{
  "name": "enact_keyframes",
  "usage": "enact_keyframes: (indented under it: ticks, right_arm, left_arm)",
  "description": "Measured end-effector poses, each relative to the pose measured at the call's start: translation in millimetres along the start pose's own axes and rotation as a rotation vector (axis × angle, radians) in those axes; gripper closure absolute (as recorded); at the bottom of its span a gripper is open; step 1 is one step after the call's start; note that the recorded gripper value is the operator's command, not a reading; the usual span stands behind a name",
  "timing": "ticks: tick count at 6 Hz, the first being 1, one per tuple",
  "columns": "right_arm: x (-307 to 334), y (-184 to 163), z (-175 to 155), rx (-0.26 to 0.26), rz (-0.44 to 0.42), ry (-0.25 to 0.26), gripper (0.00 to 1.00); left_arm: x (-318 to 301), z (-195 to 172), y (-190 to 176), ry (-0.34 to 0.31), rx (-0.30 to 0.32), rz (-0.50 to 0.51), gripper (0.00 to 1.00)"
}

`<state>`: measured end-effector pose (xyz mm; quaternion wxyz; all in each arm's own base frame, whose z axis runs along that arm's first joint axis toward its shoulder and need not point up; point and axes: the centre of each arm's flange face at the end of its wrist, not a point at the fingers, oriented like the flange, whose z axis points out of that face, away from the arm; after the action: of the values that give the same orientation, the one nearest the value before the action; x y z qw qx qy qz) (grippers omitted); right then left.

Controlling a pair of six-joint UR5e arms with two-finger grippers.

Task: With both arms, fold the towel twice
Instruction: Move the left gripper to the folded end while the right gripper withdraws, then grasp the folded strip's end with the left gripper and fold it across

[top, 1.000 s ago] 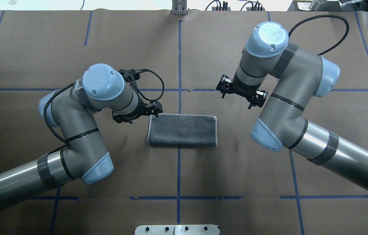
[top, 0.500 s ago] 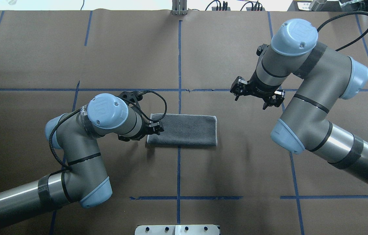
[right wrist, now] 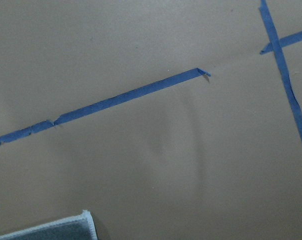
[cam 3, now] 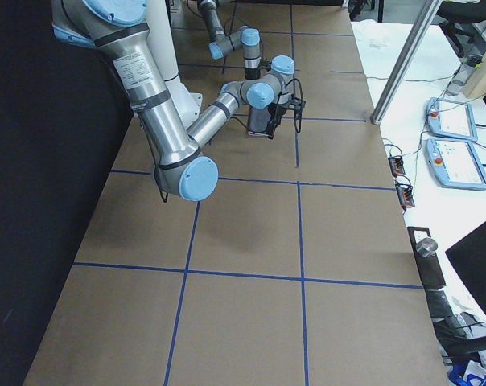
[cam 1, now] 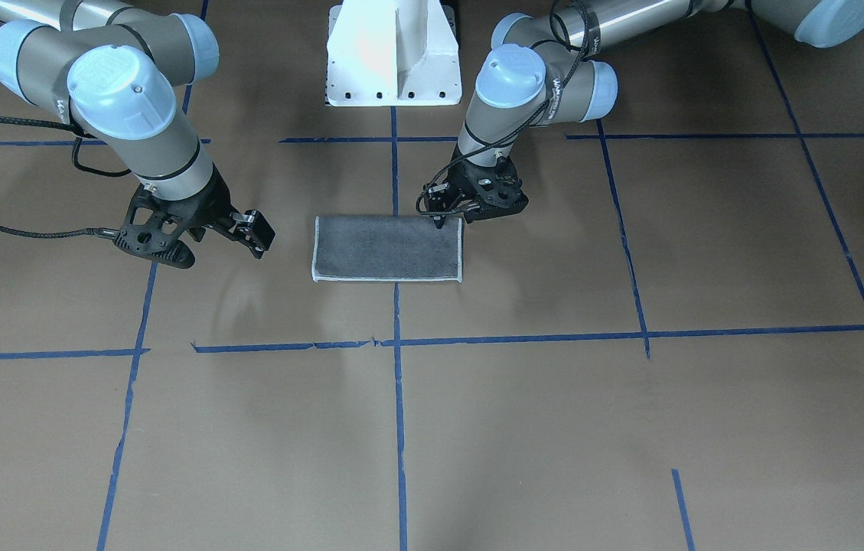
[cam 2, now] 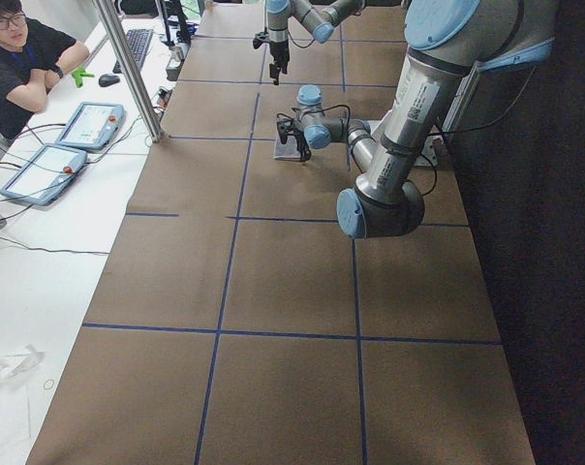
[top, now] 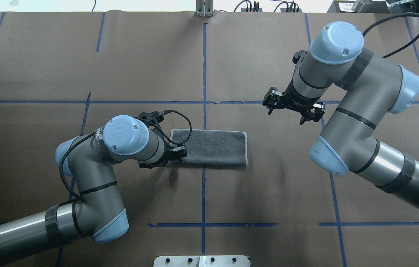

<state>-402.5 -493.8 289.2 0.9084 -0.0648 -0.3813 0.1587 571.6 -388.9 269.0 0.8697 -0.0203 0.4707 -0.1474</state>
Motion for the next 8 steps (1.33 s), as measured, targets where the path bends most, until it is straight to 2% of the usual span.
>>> enact_keyframes:
  ticks: [1,2,5,6,8]
  right_arm:
    - [0,0,0,0.002,0.0,0.0,0.0]
    - [0,0,0,0.004,-0.001,0.0,0.0]
    - [8,1,1,0.001,0.001,0.002,0.0]
    - [19,3,-1,-0.002,-0.013,0.002,0.0]
    - [53,-7,-4,0.0,-0.07,0.018,0.0]
  left_arm:
    - [-1,1,1,-0.002,0.0,-0.003,0.93]
    - [-1,2,1,-0.004,-0.001,-0.004,1.0]
    - [9,-10,4,0.01,-0.006,0.001,1.0]
    - [26,-20,8,0.008,-0.008,-0.002,1.0]
    - [97,-41,20,0.008,-0.009,-0.048,1.0]
